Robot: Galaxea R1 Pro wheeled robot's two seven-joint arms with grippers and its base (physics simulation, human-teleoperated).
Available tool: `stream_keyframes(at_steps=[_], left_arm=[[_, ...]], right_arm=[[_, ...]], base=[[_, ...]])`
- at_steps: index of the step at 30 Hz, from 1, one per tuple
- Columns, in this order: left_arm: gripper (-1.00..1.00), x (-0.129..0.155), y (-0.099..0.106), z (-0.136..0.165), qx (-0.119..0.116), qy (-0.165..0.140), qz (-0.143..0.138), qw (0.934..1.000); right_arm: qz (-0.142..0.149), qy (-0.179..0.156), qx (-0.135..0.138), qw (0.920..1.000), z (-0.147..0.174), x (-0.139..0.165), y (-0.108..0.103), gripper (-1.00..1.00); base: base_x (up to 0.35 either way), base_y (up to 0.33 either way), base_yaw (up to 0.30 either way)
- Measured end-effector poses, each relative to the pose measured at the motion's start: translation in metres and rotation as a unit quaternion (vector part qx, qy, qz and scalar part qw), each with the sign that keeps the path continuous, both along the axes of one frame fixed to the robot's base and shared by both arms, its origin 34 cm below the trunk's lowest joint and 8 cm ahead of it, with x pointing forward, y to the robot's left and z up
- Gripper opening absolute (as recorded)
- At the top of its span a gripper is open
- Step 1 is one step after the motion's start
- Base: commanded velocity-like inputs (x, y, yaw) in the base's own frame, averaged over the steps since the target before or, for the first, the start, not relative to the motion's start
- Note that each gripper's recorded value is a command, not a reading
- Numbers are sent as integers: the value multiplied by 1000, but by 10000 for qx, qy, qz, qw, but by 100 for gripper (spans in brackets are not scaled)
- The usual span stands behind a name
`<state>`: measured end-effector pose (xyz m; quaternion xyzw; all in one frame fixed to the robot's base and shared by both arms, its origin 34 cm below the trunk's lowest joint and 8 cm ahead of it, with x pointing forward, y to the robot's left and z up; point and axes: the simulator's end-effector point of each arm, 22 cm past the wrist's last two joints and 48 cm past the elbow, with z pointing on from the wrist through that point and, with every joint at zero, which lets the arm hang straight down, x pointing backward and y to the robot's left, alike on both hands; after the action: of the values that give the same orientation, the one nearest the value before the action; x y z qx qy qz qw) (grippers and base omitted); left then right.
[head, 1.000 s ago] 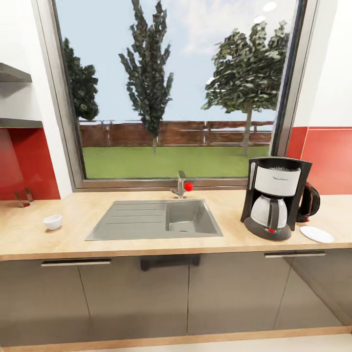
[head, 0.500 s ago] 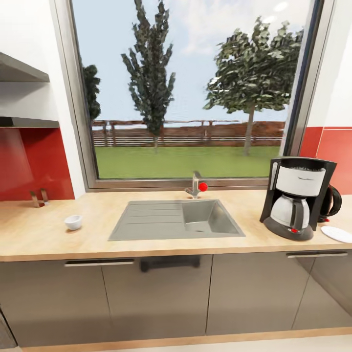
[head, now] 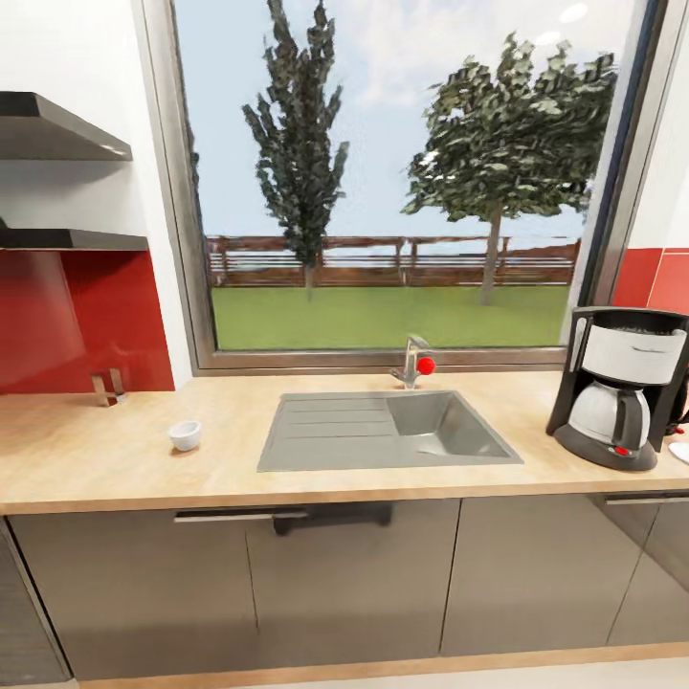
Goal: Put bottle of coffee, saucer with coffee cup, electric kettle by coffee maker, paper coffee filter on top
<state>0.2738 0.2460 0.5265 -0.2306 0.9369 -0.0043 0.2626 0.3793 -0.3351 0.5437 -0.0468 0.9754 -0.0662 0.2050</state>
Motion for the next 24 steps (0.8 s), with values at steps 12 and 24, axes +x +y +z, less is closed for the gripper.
stream_keyframes(at_steps=[12, 24], left_arm=[[100, 0, 0, 0, 3, -6, 1, 10000], [100, 0, 0, 0, 4, -9, 1, 10000]], right_arm=[[7, -23, 7, 10000, 0, 1, 0, 100], [-2, -35, 4, 10000, 1, 1, 0, 100]], base=[[0, 343, 0], [0, 343, 0]])
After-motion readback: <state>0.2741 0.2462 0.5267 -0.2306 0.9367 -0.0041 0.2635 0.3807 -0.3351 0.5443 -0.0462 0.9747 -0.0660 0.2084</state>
